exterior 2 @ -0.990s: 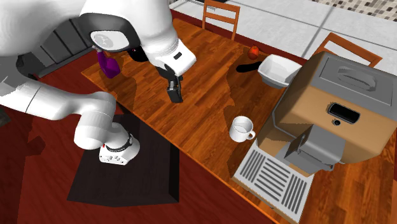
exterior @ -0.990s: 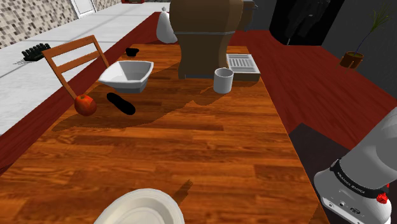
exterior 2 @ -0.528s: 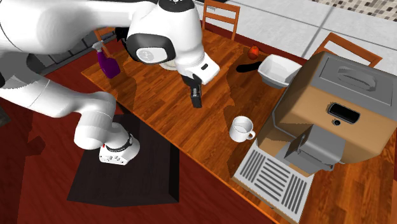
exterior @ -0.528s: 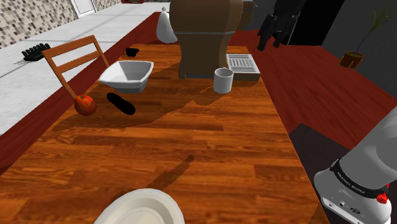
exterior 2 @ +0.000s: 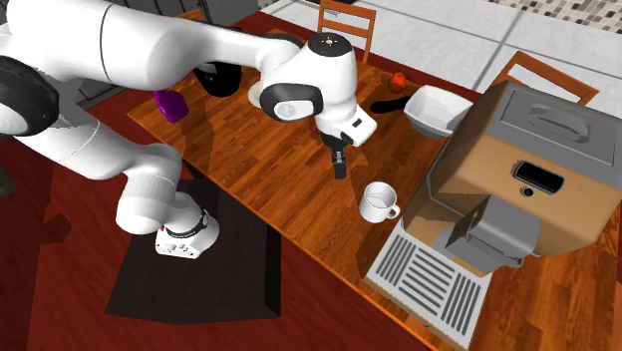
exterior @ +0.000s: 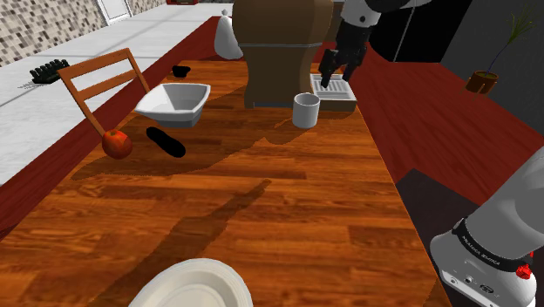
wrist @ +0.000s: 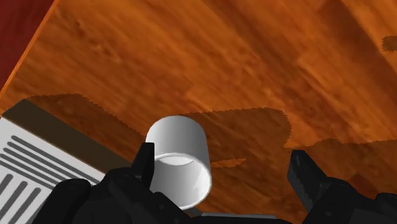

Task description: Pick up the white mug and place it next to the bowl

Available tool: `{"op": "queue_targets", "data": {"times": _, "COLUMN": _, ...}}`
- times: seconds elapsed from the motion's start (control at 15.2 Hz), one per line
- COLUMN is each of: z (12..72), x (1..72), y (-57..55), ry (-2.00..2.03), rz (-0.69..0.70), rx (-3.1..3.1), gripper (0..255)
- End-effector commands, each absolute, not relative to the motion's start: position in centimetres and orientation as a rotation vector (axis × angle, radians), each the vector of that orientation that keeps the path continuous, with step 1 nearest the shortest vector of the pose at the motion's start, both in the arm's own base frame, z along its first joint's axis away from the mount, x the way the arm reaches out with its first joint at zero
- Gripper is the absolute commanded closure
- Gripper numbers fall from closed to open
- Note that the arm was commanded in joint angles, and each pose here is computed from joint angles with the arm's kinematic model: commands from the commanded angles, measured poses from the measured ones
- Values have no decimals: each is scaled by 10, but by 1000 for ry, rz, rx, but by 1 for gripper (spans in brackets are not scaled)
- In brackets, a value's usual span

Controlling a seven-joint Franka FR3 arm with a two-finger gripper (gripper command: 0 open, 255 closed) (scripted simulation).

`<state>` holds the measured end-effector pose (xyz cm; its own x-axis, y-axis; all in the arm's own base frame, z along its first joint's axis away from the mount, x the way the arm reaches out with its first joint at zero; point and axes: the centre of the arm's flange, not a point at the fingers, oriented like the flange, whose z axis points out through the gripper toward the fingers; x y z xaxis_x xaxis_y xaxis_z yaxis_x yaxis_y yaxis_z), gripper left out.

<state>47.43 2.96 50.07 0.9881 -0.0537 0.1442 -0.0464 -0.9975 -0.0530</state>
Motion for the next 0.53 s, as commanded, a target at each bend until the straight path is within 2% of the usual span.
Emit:
{"op": "queue_targets", "data": {"times": 0.0, "z": 484, "x": 495, "y": 33, "ry": 83, "rz": -231, "rx": -3094, "gripper": 0}}
{"op": "queue_targets", "data": {"times": 0.46, "z": 425, "x": 565, "y": 45, "ry": 103, "rz": -243, "rx": -3134, "gripper": 0}}
